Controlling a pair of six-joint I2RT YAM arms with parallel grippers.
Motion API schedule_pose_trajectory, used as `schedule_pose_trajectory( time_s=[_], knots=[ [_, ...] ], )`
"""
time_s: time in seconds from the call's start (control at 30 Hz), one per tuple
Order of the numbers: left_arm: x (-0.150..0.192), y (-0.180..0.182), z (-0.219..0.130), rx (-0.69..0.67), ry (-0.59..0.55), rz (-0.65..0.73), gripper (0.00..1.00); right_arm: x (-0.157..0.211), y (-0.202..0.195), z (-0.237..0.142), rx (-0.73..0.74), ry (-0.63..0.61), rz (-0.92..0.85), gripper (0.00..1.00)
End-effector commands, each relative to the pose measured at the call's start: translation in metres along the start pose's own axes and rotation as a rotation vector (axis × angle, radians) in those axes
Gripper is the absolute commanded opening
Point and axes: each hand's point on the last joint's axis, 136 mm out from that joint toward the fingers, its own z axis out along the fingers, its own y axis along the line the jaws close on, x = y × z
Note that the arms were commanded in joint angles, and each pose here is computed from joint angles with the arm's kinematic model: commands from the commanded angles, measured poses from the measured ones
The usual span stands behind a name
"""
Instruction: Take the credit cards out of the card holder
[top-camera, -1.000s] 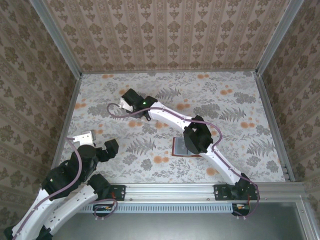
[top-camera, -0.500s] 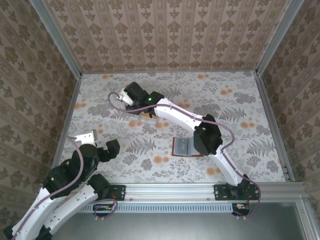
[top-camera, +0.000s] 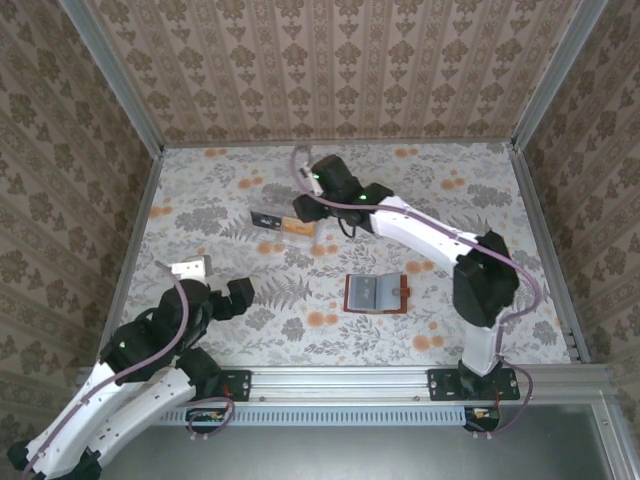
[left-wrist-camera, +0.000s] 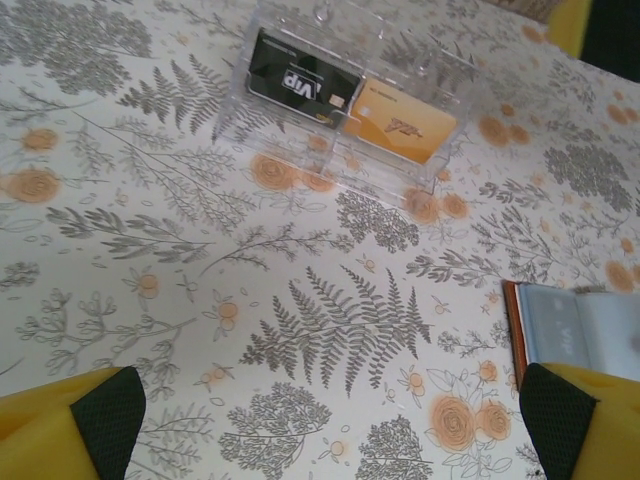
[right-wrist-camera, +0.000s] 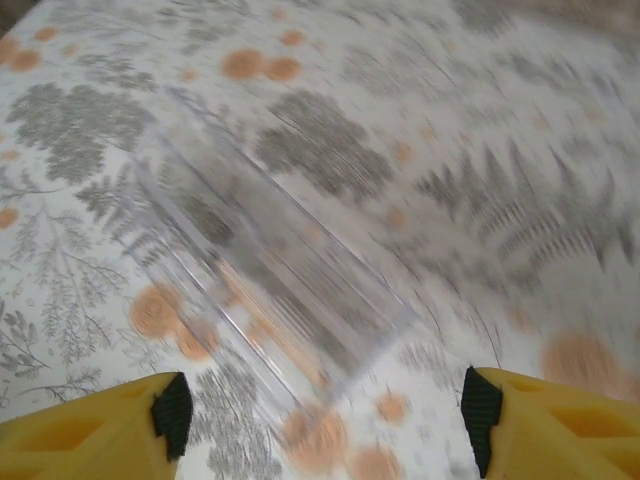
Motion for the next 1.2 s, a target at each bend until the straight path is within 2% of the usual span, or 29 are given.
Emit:
schedule_pose_trajectory(
  time_s=[0.0, 0.1, 0.17, 0.57, 0.67, 0.73, 0.87, 0.93, 1.07, 1.17],
  knots=[
    [0.0, -0.02, 0.015, 0.066, 0.019, 0.005, 1.0, 0.016, 0.004, -0.025, -0.062, -0.031, 0.194, 0.84],
    [0.005, -0.03, 0.029, 0.077, 0.062, 0.014, 1.0, 0.042, -0.008, -0.04, -0.051, -0.014, 0.251, 0.87],
    [0.009, -0.038, 0.039, 0.091, 0.09, 0.015, 1.0, 0.058, -0.015, -0.05, -0.043, -0.012, 0.285, 0.99],
    [0.046, -0.082, 0.099, 0.173, 0.282, -0.008, 1.0, 0.156, -0.045, -0.09, -0.001, 0.083, 0.383, 1.0],
    [0.055, -0.095, 0.112, 0.192, 0.315, -0.008, 1.0, 0.181, -0.049, -0.091, 0.003, 0.121, 0.407, 0.93],
    [0.061, -0.106, 0.12, 0.2, 0.337, 0.002, 0.99, 0.194, -0.05, -0.092, 0.001, 0.14, 0.418, 0.82],
    [0.073, -0.127, 0.134, 0.216, 0.388, 0.035, 0.83, 0.214, -0.06, -0.092, 0.051, 0.17, 0.426, 0.64],
    [0.08, -0.137, 0.141, 0.231, 0.414, 0.044, 0.76, 0.224, -0.069, -0.094, 0.107, 0.188, 0.442, 0.62],
    [0.09, -0.157, 0.155, 0.258, 0.449, 0.056, 0.71, 0.244, -0.091, -0.099, 0.228, 0.196, 0.491, 0.64],
    [0.097, -0.165, 0.163, 0.258, 0.478, 0.067, 0.7, 0.253, -0.098, -0.098, 0.248, 0.201, 0.508, 0.64]
  ],
)
